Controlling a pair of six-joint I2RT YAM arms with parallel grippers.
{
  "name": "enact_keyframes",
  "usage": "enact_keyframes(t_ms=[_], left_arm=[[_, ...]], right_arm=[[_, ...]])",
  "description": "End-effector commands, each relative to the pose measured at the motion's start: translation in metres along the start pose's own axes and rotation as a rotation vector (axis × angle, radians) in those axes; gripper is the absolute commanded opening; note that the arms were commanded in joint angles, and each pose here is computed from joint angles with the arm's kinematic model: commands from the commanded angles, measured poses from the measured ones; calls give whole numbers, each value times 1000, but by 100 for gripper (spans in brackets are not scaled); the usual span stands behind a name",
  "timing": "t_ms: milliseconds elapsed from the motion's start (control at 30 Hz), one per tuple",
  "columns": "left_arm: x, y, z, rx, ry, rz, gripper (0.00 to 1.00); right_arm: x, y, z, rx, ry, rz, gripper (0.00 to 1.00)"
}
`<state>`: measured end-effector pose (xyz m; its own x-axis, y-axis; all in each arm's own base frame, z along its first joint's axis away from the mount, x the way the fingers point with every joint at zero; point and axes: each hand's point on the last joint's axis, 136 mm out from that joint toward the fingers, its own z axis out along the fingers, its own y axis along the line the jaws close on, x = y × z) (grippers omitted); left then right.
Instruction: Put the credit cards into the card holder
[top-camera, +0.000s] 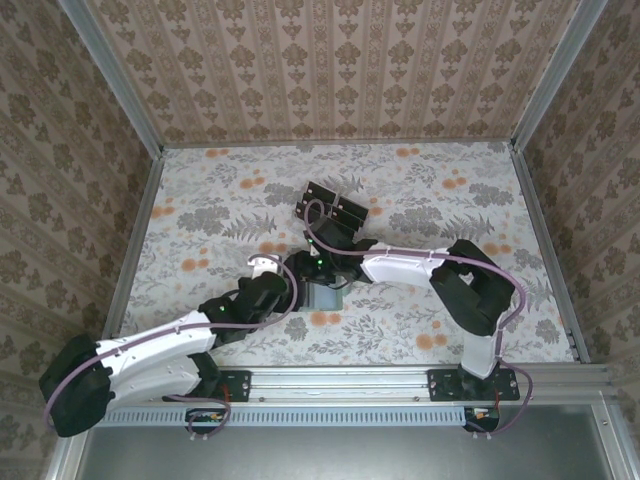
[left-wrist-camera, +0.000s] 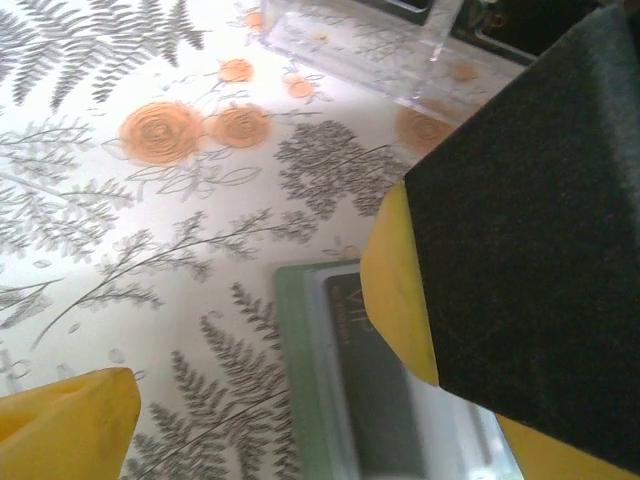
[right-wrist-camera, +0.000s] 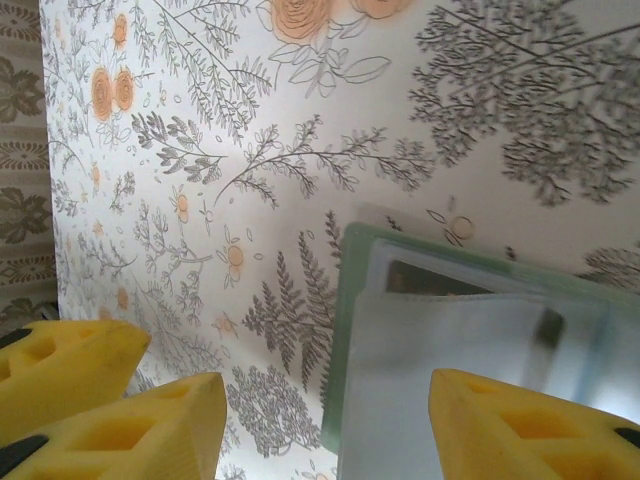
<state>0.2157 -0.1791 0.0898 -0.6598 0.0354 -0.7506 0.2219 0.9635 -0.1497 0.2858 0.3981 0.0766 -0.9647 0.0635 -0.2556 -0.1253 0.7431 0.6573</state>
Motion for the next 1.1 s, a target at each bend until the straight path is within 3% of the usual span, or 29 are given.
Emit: enact_keyframes(t_ms=[0, 300, 633, 733, 867, 1067], left_arm=[[-12, 15, -6, -73, -24, -56, 100], [-10, 26, -12, -87, -31, -89, 100], [-14, 35, -14, -99, -24, -122, 100], [-17, 37, -14, -98, -11, -136, 100], [-19, 40, -9, -90, 35, -153, 100], [-24, 45, -1, -86, 90, -157, 100]], right_arm=[[15, -6, 17, 57, 55, 4, 58], [16, -7, 42, 54, 63, -1, 58], [-29, 46, -23, -60, -72, -160, 59], [-55, 42, -57, 2, -154, -226, 59], [-87, 12, -97, 195, -222, -308, 56], [-116, -23, -124, 321, -169, -396, 58]])
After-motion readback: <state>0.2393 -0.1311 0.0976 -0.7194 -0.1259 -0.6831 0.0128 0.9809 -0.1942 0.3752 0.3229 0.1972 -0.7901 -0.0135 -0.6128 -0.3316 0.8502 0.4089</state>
